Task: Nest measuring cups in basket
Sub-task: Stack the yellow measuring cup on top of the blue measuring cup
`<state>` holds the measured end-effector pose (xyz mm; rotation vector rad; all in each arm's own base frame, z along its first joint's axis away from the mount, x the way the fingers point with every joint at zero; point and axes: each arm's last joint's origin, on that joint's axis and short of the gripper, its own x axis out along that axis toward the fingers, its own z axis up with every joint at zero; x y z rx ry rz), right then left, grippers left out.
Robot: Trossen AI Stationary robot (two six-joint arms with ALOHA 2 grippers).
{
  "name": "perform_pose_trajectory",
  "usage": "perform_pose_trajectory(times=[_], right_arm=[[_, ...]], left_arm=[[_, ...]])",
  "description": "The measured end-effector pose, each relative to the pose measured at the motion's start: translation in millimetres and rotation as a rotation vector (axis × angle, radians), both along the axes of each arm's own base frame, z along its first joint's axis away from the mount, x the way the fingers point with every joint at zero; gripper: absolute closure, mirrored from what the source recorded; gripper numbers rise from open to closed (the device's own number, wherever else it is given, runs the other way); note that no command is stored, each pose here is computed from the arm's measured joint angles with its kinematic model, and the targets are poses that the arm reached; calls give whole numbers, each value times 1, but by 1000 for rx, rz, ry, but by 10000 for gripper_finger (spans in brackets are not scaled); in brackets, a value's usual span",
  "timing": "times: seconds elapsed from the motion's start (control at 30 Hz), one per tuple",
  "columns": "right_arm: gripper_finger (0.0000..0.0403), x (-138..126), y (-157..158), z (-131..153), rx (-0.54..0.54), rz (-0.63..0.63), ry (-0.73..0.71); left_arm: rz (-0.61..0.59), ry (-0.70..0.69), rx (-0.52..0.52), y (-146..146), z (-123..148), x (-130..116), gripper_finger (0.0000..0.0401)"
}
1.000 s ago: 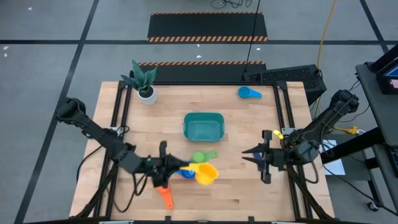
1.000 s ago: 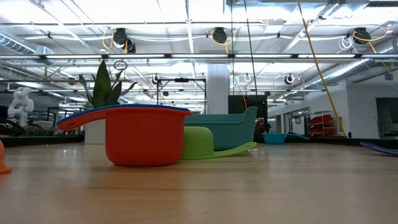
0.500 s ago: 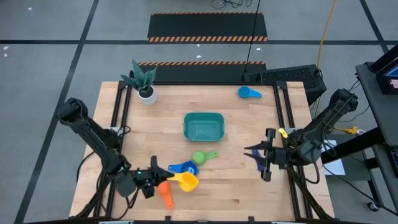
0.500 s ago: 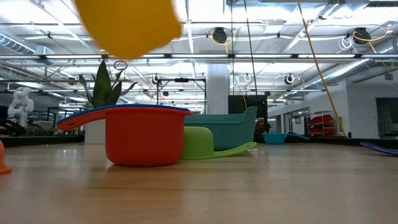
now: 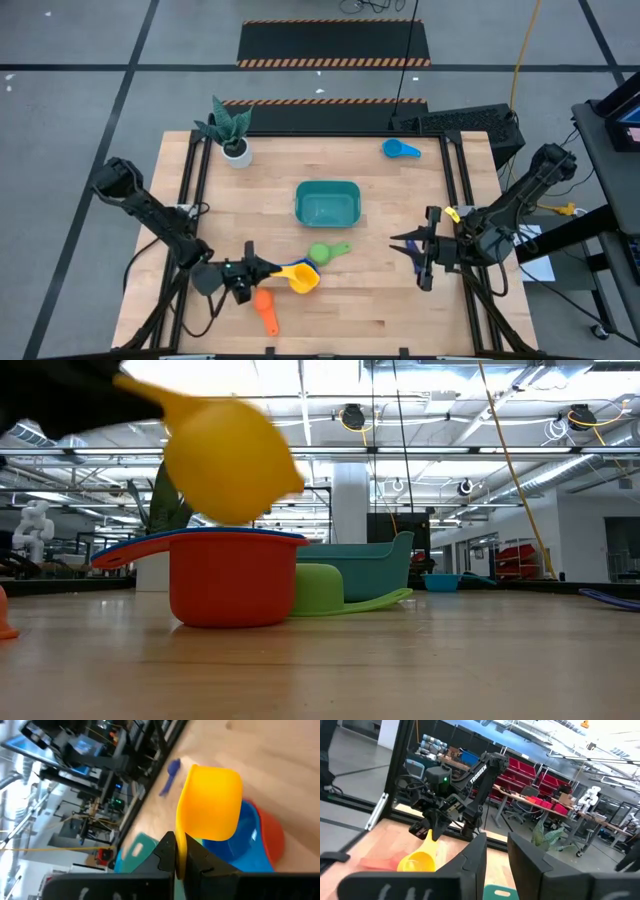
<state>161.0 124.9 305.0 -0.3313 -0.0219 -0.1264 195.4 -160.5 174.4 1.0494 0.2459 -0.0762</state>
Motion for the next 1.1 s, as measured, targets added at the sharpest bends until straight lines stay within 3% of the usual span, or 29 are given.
perform_pose_trajectory(times=[0.27,0.43,0.6,0.83,1.0,1.1], right_arm=[[330,4,-6,-8,-14,-32,17],[330,4,-6,-8,-13,-37,16],[330,4,-6,-8,-13,-37,16],[330,4,-6,-8,-13,-37,16],[330,4,-6,-8,-13,-36,16],[330,4,-6,-8,-13,-36,16]], left_arm=[[26,21,7,11,-7,3,393],[-43,79,-25,13,-11,5,380],[-21,96,-64,14,-13,5,343],[3,89,-92,14,-13,5,261],[165,60,-241,18,-15,3,214],[203,97,-267,20,-21,1,205]])
